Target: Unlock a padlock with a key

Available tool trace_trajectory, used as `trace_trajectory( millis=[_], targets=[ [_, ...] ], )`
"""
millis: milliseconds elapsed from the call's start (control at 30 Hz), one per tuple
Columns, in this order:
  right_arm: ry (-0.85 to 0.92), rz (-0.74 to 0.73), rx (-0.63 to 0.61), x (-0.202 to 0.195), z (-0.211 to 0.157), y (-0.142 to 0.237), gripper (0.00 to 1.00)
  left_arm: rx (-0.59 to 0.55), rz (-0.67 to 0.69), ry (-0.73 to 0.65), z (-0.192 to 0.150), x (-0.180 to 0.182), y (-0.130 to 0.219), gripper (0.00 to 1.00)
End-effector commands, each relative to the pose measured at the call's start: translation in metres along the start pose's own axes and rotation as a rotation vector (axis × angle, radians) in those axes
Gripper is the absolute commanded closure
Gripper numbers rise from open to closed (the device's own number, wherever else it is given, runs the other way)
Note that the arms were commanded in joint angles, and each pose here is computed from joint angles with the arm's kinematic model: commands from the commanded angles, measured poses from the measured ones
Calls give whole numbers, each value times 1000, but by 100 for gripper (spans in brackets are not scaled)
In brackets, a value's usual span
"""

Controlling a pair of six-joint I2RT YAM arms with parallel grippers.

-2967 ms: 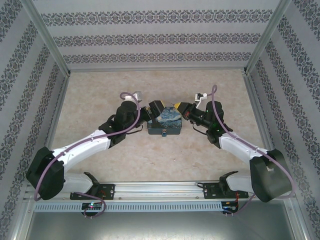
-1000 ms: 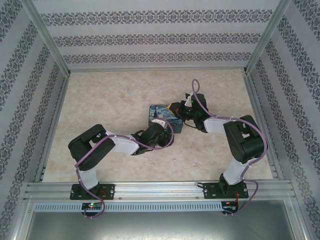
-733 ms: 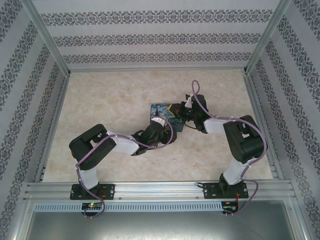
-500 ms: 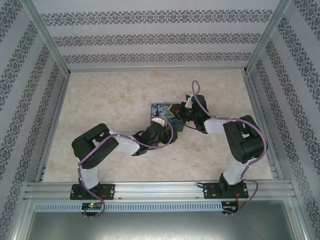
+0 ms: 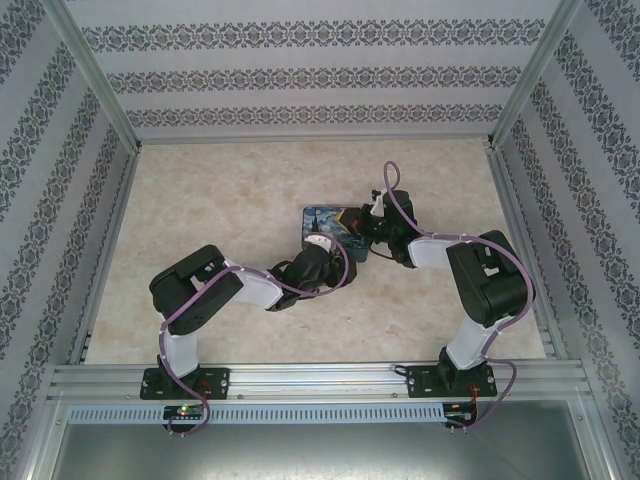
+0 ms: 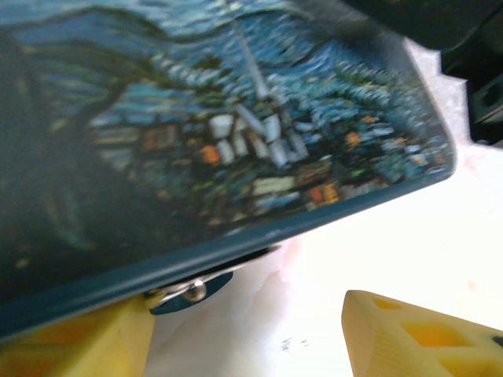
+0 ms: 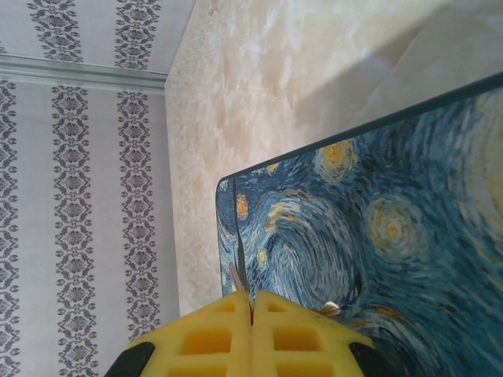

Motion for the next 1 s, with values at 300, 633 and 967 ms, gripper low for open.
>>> trace_trajectory(
  millis=[300, 633, 967],
  targets=[
    [-2, -29, -6, -15, 0, -2, 100, -145, -136, 220, 14, -3, 4, 37],
    [-2, -28, -8, -15, 0, -1, 100, -114, -102, 266, -6, 7, -11, 42],
    [-4, -30, -10, -16, 0, -1, 100, -113, -69, 277, -12, 4, -16, 45]
  ],
)
Point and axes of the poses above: each hand's point on the last joint's axis, 136 mm out from that joint toward the fingers, its own y axis back along the fingers, its own x axis along the line the jaws close on, z = x × y, the point moved 5 cm from there along y, back along the fingers, and after that the axes turned 11 degrees about -y, right-handed, at the moved point
